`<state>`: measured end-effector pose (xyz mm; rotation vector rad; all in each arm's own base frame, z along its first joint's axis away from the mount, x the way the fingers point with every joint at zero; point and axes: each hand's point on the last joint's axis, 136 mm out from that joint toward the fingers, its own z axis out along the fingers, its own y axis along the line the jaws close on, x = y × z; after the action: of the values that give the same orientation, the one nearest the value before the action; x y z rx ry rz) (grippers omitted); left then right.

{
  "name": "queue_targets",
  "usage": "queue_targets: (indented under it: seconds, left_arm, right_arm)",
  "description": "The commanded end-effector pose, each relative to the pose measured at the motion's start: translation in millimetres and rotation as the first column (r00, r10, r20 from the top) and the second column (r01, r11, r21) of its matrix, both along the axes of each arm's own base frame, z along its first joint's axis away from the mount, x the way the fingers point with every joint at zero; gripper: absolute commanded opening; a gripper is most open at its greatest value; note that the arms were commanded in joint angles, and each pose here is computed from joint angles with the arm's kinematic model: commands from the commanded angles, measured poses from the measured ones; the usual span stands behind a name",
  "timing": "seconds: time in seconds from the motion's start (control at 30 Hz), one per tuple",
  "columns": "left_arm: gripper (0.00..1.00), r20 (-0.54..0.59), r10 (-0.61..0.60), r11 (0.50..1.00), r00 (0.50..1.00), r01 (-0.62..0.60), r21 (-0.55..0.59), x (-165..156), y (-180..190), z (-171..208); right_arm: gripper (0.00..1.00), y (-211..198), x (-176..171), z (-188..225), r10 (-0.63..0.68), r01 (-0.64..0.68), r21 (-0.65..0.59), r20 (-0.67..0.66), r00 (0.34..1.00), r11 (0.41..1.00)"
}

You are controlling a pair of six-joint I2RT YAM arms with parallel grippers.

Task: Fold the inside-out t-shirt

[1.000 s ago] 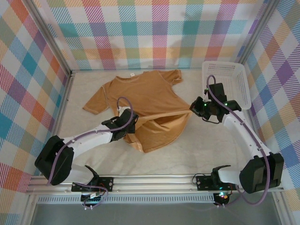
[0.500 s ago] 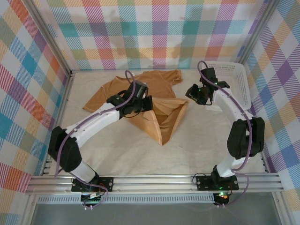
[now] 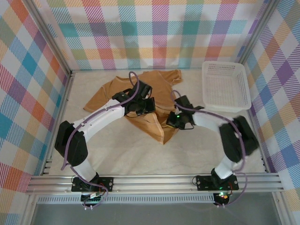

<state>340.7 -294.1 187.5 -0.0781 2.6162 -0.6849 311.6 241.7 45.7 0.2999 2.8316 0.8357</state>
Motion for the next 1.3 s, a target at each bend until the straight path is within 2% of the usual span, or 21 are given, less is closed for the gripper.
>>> queue_targets:
  seconds: [0.0, 0.1, 0.23, 0.27, 0.33, 0.47, 0.67, 0.77, 0.83, 0.9, 0.97, 1.03, 1.1, 1.27]
  left_arm:
    - [0.0, 0.022, 0.032, 0.998, 0.999, -0.031, -0.062, 0.1, 3.0, 37.1]
    - [0.0, 0.058, 0.044, 0.989, 0.997, -0.035, -0.141, -0.9, -1.8, 68.0]
    - [0.0, 0.103, 0.05, 0.978, 0.993, -0.028, -0.209, -5.4, -6.1, 103.4]
    - [0.0, 0.113, 0.053, 0.974, 0.992, -0.027, -0.225, -5.9, -7.1, 111.3]
    - [0.0, 0.117, 0.06, 0.967, 0.991, -0.029, -0.253, -6.4, -8.5, 124.0]
    - [0.0, 0.137, 0.059, 0.956, 0.989, -0.016, -0.294, -8.3, -10.7, 145.6]
    - [0.0, 0.186, 0.06, 0.943, 0.981, 0.005, -0.332, -16.0, -5.5, 173.6]
    - [0.0, 0.223, 0.077, 0.947, 0.972, -0.001, -0.322, -21.2, 7.1, 186.0]
    - [0.0, 0.241, 0.1, 0.956, 0.965, -0.026, -0.291, -21.9, 19.6, 187.1]
    - [0.0, 0.241, 0.117, 0.963, 0.963, -0.05, -0.265, -20.6, 30.2, 182.1]
    - [0.0, 0.223, 0.13, 0.964, 0.966, -0.071, -0.255, -18.6, 37.8, 172.2]
    - [0.0, 0.205, 0.141, 0.964, 0.969, -0.087, -0.252, -16.1, 43.4, 163.2]
    - [0.0, 0.19, 0.156, 0.964, 0.969, -0.108, -0.241, -12.6, 51.0, 153.1]
    - [0.0, 0.152, 0.218, 0.961, 0.964, -0.185, -0.205, 4.5, 80.9, 123.7]
  right_arm:
    - [0.05, 54.1, 48.6, 6.2, -0.015, -0.001, 0.156, 0.097, 0.995, 0.988]
    - [0.14, 81.7, 78.6, 15.3, -0.038, 0.01, 0.199, 0.139, 0.989, 0.98]
    - [0.39, 106.6, 111.2, 33.5, -0.063, 0.019, 0.24, 0.18, 0.982, 0.971]
    - [0.49, 113.9, 119.8, 35.9, -0.07, 0.022, 0.239, 0.194, 0.979, 0.971]
    - [0.62, 124.2, 136.6, 31.7, -0.08, 0.036, 0.205, 0.207, 0.975, 0.978]
    - [0.78, 140.6, 154.5, 0.6, -0.085, 0.067, 0.112, 0.167, 0.982, 0.991]
    - [0.83, 164.6, 146.2, -58.1, -0.08, 0.084, -0.07, 0.064, 0.995, 0.994]
    - [0.81, 162.0, 143.2, -73.2, -0.087, 0.095, -0.179, 0.053, 0.995, 0.979]
    - [0.71, 160.9, 142.9, -78.5, -0.083, 0.095, -0.21, 0.065, 0.994, 0.973]
    - [0.59, 158.0, 141.8, -81.4, -0.086, 0.097, -0.222, 0.059, 0.995, 0.97]
    - [0.41, 155.3, 139.9, -79.7, -0.072, 0.085, -0.236, 0.063, 0.995, 0.968]
    - [0.16, 149.5, 138.7, -73.5, -0.053, 0.071, -0.252, 0.075, 0.996, 0.965]
    - [0.02, 141.9, 138.8, -62.8, -0.025, 0.047, -0.248, 0.091, 0.996, 0.967]
    - [0.0, 122.9, 135.7, -0.2, 0.071, -0.042, -0.179, 0.156, 0.985, 0.983]
